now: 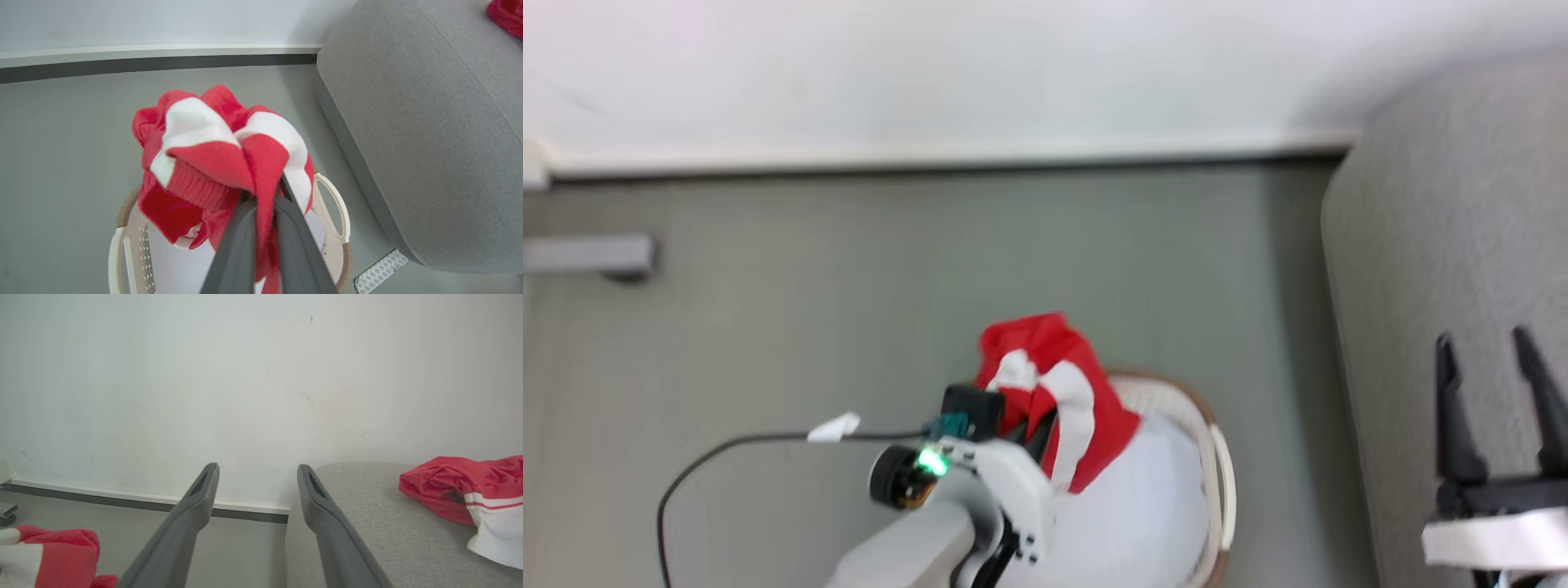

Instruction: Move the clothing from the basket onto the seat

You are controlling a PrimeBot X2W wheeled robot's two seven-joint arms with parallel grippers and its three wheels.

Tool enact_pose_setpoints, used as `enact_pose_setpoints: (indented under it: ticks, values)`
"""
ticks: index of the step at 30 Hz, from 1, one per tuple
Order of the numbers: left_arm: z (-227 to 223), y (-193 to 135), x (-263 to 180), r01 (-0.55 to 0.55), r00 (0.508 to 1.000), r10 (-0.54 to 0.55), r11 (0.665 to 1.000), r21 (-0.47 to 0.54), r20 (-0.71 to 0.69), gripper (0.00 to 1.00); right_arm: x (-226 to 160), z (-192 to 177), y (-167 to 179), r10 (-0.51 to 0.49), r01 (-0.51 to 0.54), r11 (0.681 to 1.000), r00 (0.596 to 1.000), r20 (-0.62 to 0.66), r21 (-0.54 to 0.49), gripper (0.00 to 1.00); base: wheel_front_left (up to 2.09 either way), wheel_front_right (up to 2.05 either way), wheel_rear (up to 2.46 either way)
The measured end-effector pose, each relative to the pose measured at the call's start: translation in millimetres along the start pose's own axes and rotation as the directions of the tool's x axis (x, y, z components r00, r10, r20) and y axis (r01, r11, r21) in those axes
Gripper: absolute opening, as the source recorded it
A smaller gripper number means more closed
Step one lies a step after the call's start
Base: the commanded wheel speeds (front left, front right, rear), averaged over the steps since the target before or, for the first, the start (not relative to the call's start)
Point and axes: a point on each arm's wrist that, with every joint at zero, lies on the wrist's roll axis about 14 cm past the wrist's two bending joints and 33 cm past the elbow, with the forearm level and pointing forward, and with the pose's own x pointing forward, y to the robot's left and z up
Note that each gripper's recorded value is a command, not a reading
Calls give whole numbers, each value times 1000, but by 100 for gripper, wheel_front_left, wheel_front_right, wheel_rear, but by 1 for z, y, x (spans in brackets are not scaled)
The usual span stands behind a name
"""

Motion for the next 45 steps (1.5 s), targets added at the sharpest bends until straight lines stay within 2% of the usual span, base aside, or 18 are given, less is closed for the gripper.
enact_pose_setpoints:
  ticks: [9, 14, 17, 22, 29, 35, 40, 44, 45]
  values:
    - [58, -6, -72, -49, 979, 27, 993, 105, 202, 0, -38, 38, 46, 162, -163, 987, 984, 77, 8, 100, 0, 0, 0]
    - [90, -25, -108, -40, 958, -9, 986, 164, 285, 0, -57, 55, 83, 305, -307, 952, 946, 113, 1, 100, 0, 0, 0]
    - [106, -39, -127, -23, 947, -44, 979, 205, 319, 0, -67, 60, 106, 399, -402, 916, 909, 119, -3, 100, 0, 0, 0]
    - [123, -57, -147, 10, 936, -99, 967, 256, 339, 0, -75, 67, 143, 556, -557, 830, 823, 115, -29, 100, 0, 0, 0]
    - [134, -90, -158, 92, 925, -207, 935, 342, 318, 0, -85, 62, 177, 700, -699, 714, 712, 63, -42, 100, 0, 0, 0]
    - [130, -108, -157, 162, 925, -285, 895, 417, 253, 0, -83, 56, 189, 756, -754, 654, 655, 6, -69, 100, 0, 0, 0]
    - [125, -133, -155, 259, 901, -379, 860, 439, 210, 0, -94, 36, 203, 800, -803, 595, 594, -89, -12, 100, 0, 0, 0]
    - [121, -141, -151, 303, 892, -415, 843, 444, 180, 0, -93, 32, 207, 812, -817, 576, 571, -116, 9, 100, 0, 0, 0]
    - [120, -143, -151, 309, 890, -420, 841, 444, 176, 0, -91, 34, 206, 810, -814, 581, 577, -109, 13, 51, 0, 0, 0]
